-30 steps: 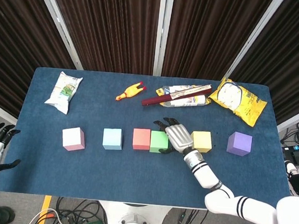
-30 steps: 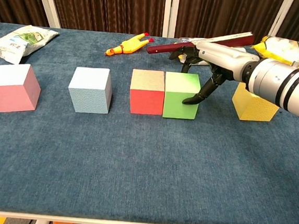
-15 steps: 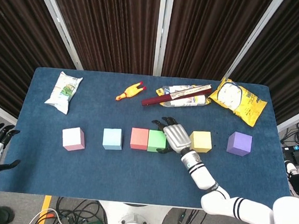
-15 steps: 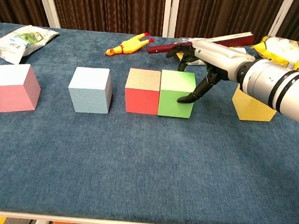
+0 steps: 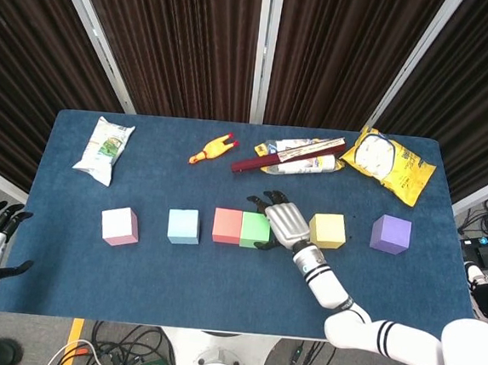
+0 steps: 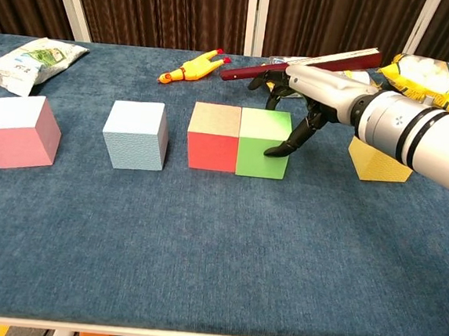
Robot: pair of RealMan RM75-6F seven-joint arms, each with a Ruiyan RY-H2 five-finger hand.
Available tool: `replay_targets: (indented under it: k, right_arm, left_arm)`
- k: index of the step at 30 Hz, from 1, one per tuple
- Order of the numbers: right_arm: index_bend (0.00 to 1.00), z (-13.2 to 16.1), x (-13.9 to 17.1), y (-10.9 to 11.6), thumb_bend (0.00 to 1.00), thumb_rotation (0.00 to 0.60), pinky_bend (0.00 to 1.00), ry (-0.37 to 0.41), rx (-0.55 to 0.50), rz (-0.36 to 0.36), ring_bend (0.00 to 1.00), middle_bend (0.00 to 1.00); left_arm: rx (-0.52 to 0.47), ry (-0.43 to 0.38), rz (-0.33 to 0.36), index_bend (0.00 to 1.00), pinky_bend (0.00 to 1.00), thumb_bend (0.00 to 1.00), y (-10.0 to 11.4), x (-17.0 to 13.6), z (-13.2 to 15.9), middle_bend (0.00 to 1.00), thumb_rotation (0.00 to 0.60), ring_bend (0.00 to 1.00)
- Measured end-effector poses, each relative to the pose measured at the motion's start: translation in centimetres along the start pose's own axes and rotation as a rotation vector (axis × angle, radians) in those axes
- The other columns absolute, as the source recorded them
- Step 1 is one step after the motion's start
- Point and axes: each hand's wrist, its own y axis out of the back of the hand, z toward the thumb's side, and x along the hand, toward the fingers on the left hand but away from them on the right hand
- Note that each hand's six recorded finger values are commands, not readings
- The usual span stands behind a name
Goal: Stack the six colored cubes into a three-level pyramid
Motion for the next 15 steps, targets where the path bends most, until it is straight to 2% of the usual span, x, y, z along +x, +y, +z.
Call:
replay_targets:
  k: [7,15]
  right_arm:
    - [0.13,0.15,-0.15,-0.04,0.07,0.6,0.06,0.002,0.003,0.002,0.08,0.39]
    - [0.0,0.16,-0.07,-0.15,0.06,0.6,0.0,0.009,0.012,0.011,0.0,0.24]
  left_arm:
    - [-0.002,0.001,0.0,0.23,0.11,0.0,-0.04,-0.06,-0.06,0.15,0.6,0.06]
    - [-0.002,0.001,0.0,0.23,0.11,0.0,-0.04,-0.03,-0.05,0.15,0.6,0.06]
